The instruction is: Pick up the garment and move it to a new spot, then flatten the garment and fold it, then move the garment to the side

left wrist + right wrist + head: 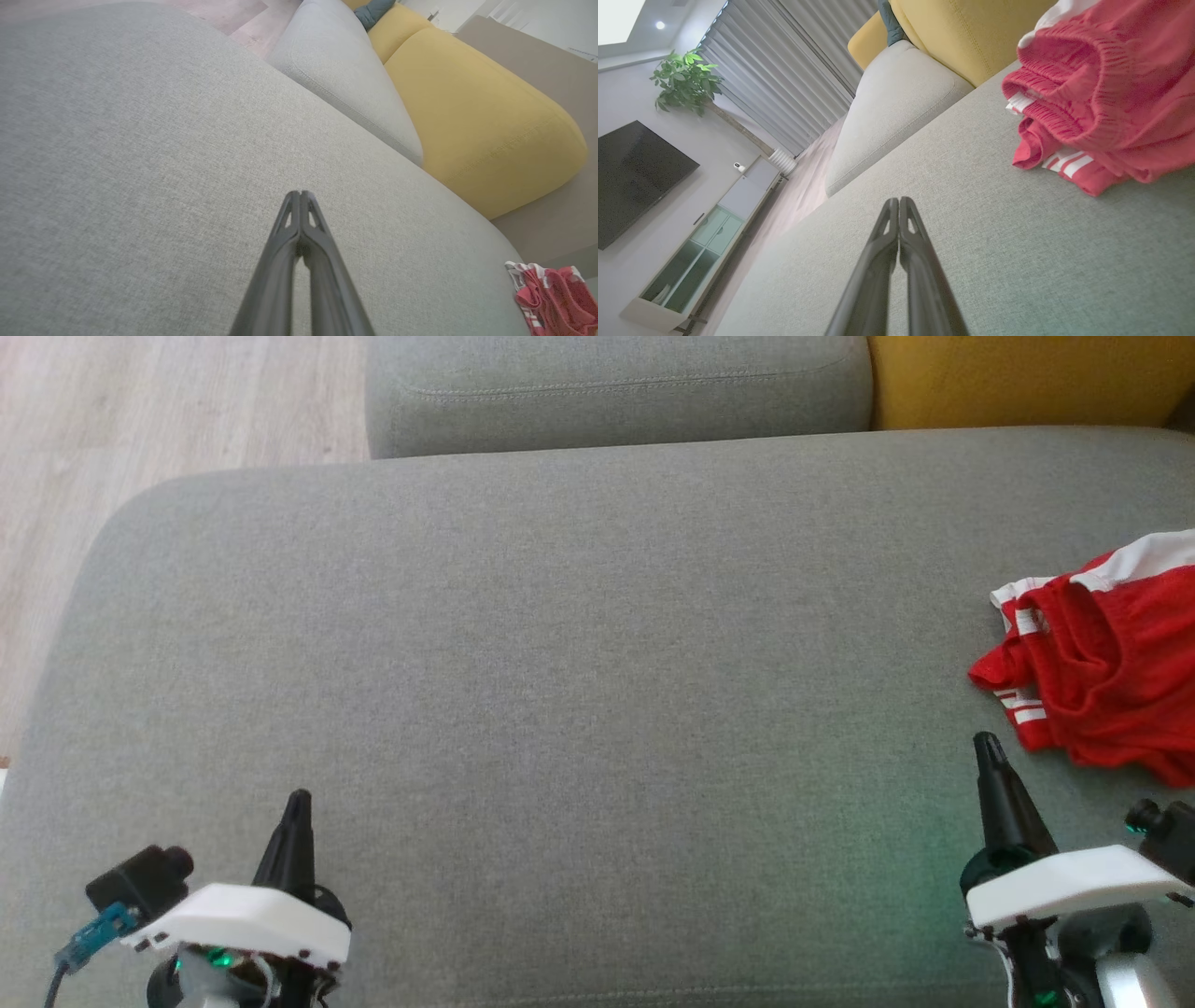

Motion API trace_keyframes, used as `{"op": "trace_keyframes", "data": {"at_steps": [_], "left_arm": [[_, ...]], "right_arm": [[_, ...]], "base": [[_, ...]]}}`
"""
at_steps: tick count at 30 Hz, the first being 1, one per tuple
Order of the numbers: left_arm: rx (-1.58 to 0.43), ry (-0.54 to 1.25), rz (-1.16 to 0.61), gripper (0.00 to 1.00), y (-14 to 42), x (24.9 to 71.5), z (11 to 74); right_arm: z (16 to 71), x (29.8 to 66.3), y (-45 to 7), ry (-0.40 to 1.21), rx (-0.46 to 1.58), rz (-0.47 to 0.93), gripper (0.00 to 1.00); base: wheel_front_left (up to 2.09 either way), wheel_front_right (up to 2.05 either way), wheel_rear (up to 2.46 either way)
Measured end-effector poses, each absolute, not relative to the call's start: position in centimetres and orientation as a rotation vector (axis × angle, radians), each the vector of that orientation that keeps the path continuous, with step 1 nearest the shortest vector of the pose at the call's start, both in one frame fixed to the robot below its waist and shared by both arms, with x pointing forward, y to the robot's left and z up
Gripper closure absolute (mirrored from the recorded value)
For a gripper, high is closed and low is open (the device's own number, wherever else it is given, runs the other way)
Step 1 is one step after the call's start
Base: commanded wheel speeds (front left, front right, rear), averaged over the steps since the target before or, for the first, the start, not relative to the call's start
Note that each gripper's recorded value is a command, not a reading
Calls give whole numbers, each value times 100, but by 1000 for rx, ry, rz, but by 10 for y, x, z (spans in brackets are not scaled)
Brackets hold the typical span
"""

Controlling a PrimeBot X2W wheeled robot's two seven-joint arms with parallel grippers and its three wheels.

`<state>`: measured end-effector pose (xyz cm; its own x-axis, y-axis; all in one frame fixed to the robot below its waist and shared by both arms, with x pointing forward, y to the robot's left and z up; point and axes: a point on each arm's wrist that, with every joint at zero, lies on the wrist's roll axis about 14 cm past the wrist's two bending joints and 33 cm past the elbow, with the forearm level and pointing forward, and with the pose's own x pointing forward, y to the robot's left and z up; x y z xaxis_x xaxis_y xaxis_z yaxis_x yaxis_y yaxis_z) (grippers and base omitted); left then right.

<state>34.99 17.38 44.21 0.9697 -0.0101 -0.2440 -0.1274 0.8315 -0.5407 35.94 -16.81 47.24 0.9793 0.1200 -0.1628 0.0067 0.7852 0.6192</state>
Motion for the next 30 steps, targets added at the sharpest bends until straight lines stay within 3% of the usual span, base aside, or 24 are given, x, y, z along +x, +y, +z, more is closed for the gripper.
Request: {"op": "trace_keyframes", "data": {"at_steps": [30], "left_arm": [[-944,249,96,100,178,357,445]], "right_arm": [[477,366,-177,157,1001,20,100]], "base": [[0,0,0]]}}
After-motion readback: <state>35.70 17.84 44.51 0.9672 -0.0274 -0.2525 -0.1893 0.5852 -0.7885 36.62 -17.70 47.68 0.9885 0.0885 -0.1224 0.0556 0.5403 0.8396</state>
